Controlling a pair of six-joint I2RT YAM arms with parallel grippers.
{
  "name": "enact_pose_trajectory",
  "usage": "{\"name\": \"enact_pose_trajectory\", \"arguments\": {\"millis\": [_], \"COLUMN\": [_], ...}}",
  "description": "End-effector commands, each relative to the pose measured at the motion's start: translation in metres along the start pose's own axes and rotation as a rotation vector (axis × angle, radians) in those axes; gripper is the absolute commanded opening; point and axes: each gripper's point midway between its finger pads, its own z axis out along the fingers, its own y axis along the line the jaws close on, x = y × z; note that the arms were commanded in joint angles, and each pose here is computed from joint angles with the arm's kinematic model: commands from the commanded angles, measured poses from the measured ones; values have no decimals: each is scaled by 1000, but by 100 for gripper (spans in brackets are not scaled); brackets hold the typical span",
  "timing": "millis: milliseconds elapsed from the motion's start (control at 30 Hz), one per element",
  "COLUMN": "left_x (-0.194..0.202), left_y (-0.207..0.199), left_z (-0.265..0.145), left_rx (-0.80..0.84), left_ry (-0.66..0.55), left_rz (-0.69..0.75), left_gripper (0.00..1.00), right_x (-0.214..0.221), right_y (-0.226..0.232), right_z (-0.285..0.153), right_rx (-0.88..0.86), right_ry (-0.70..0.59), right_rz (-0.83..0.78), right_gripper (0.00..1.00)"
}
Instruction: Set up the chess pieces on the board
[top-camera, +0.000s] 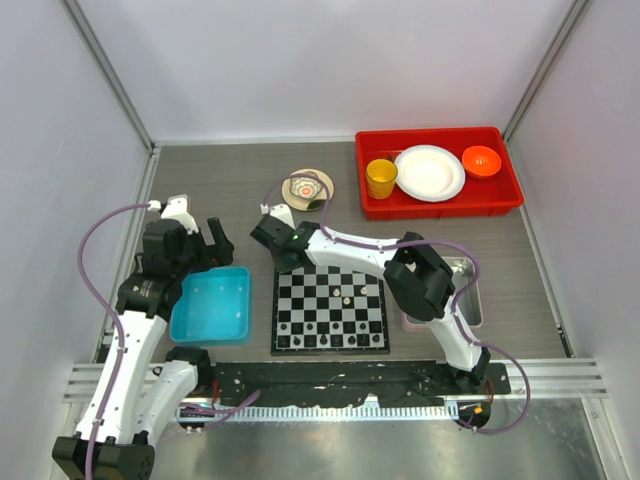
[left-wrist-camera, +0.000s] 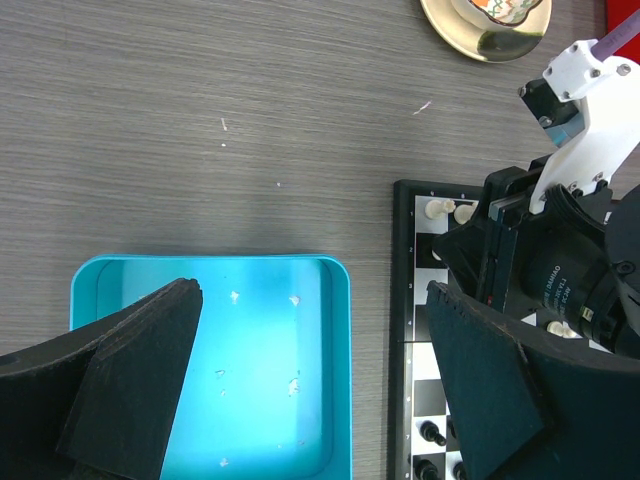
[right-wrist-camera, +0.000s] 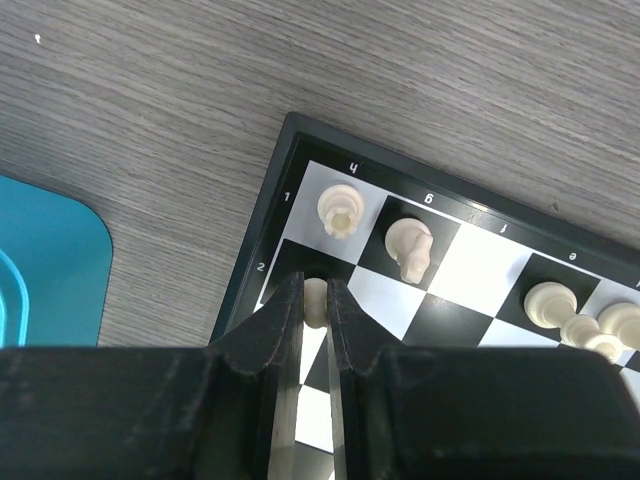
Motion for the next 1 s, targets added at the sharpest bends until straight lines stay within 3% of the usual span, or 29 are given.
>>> {"name": "enact_pose_trajectory", "arguments": {"millis": [0,533,967], "left_x": [-7,-7,-6], "left_y": [-4,-4,-5], "left_z": [-1,-1,-1], "left_rx": [23,23,24], "left_ry": [-35,-35,-33], "left_rz": [4,4,4], "left_gripper": [100,100,100], "right_x": [-12,-7,-8], "right_y": [7,10,10], "right_z": [-3,3,5], "right_rx": [-14,-20,-19], "right_ry": [-27,-12,-11], "right_rz": [3,3,4], "right_gripper": [18,20,31]}}
